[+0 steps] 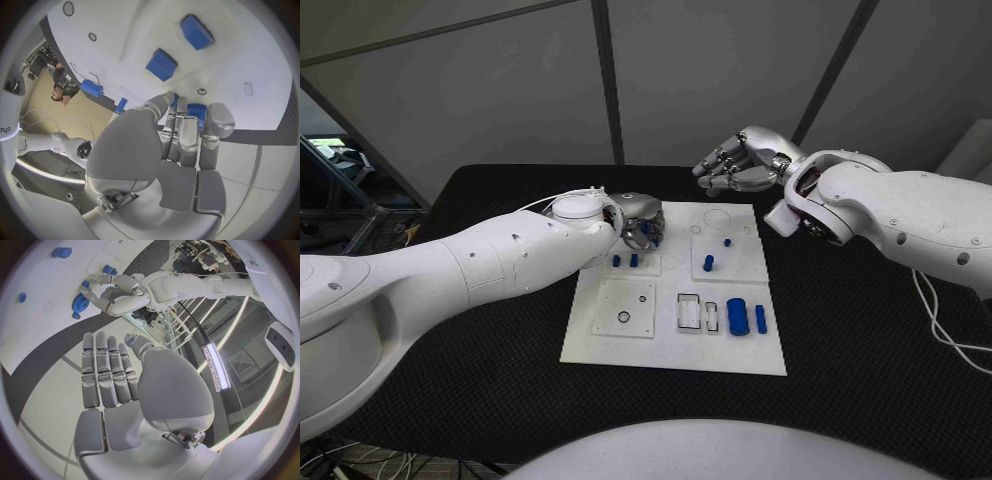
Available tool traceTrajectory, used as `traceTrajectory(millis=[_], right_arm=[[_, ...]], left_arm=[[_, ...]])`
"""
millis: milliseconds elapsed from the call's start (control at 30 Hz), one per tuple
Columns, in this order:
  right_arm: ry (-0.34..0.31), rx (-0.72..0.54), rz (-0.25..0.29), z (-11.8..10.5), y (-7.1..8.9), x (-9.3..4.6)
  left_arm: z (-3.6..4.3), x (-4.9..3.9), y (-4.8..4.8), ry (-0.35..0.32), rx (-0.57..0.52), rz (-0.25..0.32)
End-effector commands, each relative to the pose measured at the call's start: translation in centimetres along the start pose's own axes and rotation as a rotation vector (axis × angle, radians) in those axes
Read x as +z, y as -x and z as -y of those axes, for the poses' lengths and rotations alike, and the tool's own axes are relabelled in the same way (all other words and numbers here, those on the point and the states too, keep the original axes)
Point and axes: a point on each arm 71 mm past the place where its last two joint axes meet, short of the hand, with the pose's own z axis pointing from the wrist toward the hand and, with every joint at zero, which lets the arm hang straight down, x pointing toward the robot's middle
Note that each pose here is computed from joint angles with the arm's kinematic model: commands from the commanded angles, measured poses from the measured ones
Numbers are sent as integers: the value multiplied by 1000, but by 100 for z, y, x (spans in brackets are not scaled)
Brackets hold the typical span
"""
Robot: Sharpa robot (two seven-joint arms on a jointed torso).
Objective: Assemble the parts on the task board
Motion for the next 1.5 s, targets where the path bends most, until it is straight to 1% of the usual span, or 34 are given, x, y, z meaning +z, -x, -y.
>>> traceTrajectory(millis=[33, 233, 433, 633, 767, 900, 1067, 1200, 1300, 1500], right_arm=[[9, 0, -2, -18, 1, 4], [9, 0, -2, -18, 3, 3], [7, -1, -2, -13, 6, 3], [6, -1, -1, -5, 14, -1], [5, -2, 0, 0, 19, -3], [3, -2, 1, 7, 27, -9], [0, -3, 4, 18, 40, -19], [0, -4, 6, 22, 45, -21], [0, -4, 8, 25, 50, -24], [-1, -4, 6, 28, 50, -23]], left_arm=[[14, 1, -21, -20, 8, -18], [25, -14, -10, -35, -13, 6], [21, -74, 18, -46, -33, 38], [21, -145, 175, -56, -70, 94], [4, -207, 266, -57, -98, 117], [-71, -291, 310, -43, -117, 119], [-234, -416, 318, -8, -136, 104], [-345, -486, 315, 17, -142, 94], [-412, -515, 310, 34, -154, 89], [-457, -527, 282, 46, -164, 77]])
